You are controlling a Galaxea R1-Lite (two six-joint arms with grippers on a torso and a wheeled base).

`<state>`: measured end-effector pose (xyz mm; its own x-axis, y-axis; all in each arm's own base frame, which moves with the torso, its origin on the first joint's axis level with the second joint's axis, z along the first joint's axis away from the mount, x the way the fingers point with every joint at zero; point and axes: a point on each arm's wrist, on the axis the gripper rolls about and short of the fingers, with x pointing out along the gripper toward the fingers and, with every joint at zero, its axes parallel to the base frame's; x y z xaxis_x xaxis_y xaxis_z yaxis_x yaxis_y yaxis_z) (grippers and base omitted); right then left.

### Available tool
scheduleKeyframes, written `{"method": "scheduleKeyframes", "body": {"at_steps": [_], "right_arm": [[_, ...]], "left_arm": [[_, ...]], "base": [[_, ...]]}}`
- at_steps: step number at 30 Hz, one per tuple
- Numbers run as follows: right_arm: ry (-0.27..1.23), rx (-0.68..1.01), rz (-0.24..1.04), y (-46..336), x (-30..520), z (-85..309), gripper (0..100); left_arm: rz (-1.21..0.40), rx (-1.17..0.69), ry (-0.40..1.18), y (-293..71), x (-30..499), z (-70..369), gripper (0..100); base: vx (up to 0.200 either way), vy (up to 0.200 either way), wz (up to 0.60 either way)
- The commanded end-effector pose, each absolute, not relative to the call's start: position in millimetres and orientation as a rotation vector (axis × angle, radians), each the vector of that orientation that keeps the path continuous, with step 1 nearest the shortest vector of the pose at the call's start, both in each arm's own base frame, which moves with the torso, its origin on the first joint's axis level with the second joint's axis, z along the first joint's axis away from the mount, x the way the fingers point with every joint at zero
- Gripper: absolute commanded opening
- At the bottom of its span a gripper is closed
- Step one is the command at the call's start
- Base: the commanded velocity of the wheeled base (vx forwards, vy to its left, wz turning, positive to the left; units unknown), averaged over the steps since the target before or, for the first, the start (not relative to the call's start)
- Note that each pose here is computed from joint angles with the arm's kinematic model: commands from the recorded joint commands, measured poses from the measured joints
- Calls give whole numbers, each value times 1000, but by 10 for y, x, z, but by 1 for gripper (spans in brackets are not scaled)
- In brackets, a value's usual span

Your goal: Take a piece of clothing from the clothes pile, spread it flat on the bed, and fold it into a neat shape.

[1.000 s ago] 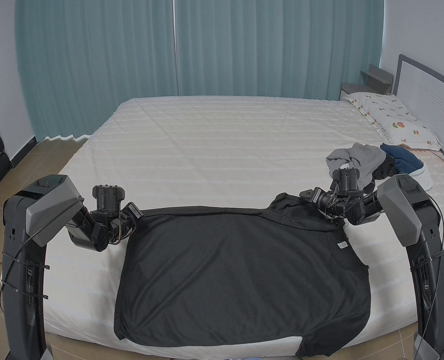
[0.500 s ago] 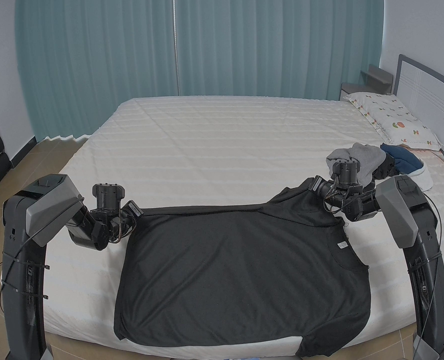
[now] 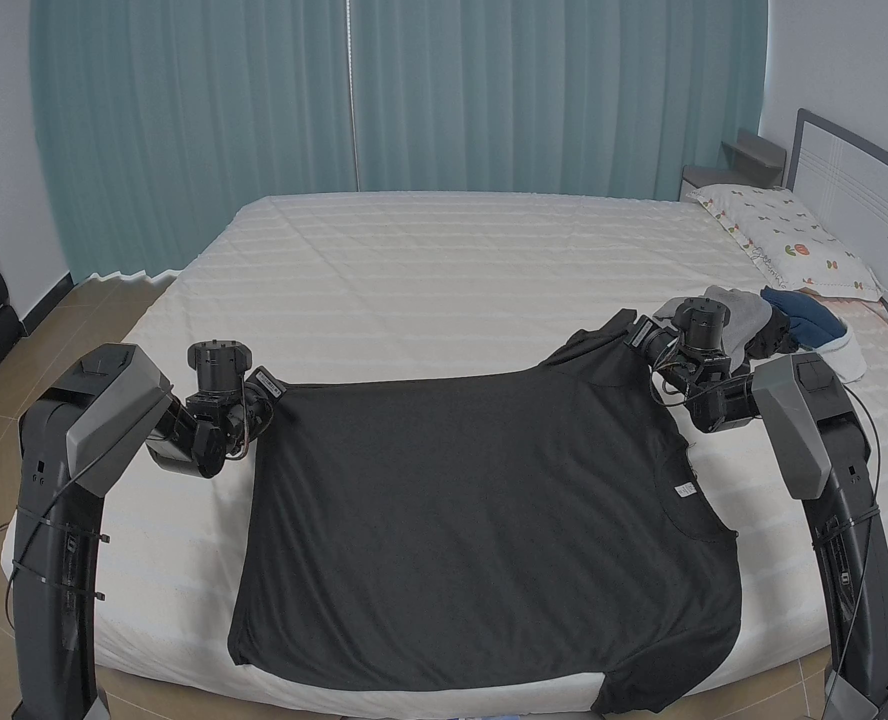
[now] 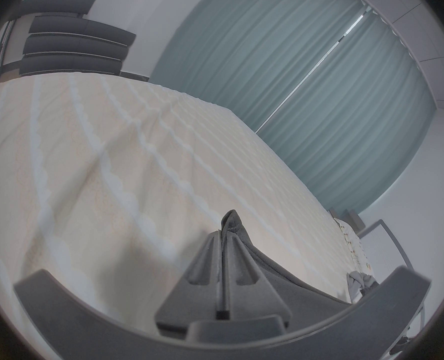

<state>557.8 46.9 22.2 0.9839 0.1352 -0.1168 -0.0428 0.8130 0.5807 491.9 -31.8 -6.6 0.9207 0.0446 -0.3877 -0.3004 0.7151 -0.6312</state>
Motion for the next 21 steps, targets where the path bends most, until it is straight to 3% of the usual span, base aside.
{"method": "scheduleKeyframes", "body": {"at_steps": [1, 12, 13, 14, 21], "right_arm": [[176, 612, 75, 390, 5589, 71, 0], [210, 598, 67, 391, 5588, -127, 0], [212, 595, 68, 391, 5588, -129, 0], [216, 596, 75, 393, 5587, -137, 100], [230, 599, 72, 385, 5585, -193, 100]], "left_arm": [[204, -748, 379, -326, 4960, -252, 0], [198, -748, 383, -335, 4972, -277, 0], [197, -748, 384, -336, 4972, -277, 100], [196, -750, 384, -336, 4972, -277, 100], [200, -759, 373, -320, 4976, -238, 100]], "base": [[0, 0, 0], [0, 0, 0], [0, 0, 0], [0, 0, 0], [0, 0, 0]]}}
